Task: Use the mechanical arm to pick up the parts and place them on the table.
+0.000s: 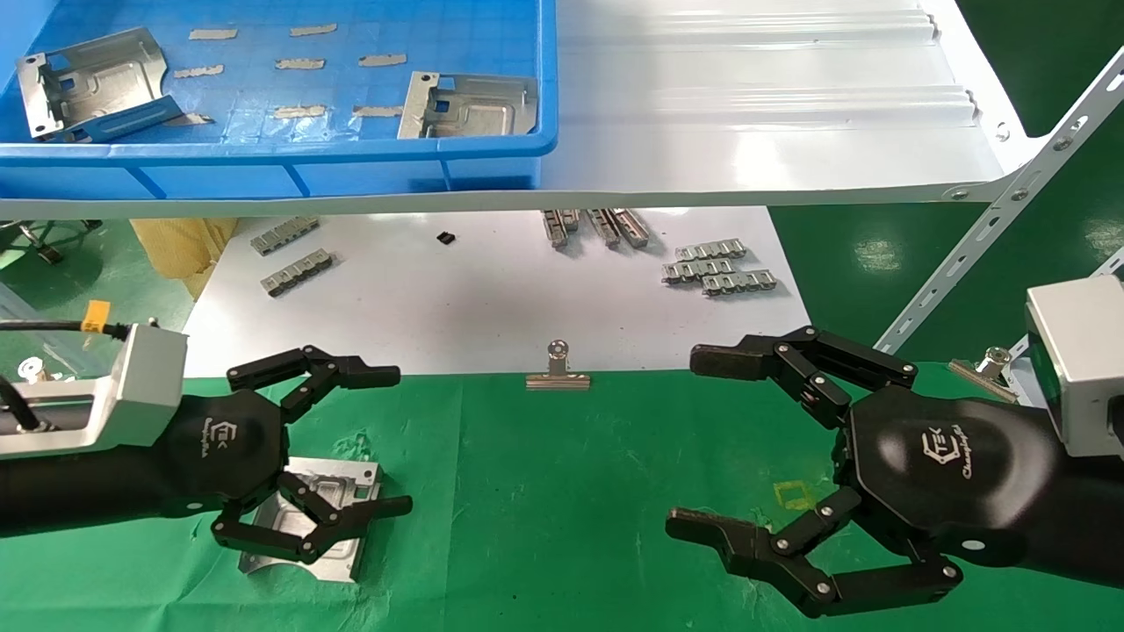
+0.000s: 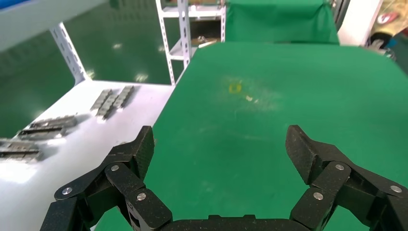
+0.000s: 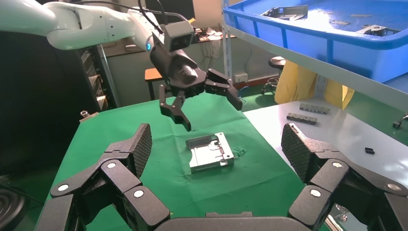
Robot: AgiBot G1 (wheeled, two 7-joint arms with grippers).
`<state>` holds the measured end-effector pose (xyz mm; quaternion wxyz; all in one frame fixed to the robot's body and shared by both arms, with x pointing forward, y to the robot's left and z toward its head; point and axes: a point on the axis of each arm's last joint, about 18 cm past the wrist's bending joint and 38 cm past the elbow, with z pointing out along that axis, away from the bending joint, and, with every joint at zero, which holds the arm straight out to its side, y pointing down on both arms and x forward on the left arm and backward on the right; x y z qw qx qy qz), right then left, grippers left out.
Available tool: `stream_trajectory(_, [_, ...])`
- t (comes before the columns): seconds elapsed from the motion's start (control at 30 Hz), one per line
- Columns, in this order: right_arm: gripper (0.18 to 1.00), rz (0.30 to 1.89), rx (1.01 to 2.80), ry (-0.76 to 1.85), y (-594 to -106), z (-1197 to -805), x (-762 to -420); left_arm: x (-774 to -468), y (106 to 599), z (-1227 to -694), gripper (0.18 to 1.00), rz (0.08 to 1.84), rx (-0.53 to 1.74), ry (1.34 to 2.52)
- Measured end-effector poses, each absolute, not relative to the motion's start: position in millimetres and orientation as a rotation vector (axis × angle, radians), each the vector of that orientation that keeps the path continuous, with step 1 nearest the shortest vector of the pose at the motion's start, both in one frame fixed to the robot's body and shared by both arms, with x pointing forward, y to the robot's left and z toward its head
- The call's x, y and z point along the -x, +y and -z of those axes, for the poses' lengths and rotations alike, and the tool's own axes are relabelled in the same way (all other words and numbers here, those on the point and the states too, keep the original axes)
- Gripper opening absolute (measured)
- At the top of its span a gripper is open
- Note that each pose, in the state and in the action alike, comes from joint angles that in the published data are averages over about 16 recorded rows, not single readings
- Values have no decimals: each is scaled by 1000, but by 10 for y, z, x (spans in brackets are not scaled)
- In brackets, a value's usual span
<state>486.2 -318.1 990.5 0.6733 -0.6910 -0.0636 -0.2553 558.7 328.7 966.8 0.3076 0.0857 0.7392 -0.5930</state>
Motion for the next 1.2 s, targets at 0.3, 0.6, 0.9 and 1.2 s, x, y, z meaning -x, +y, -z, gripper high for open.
stream_trajectory(0.3, [1001, 575, 1555, -143, -3181, -9905, -4862, -5354, 3184, -9757, 1001, 1658, -239, 1933])
stream_trajectory(0.6, [1001, 575, 1555, -143, -3181, -9905, -4862, -5086, 3094, -9842, 1001, 1733, -255, 1921])
stream_trajectory(0.9, [1001, 575, 1555, -143, -3181, -9905, -4862, -4821, 3018, -9907, 1001, 1786, -276, 1922])
stream_trajectory(1.2, [1001, 575, 1555, -143, -3182, -9904, -4863, -4703, 2986, -9931, 1001, 1802, -289, 1923])
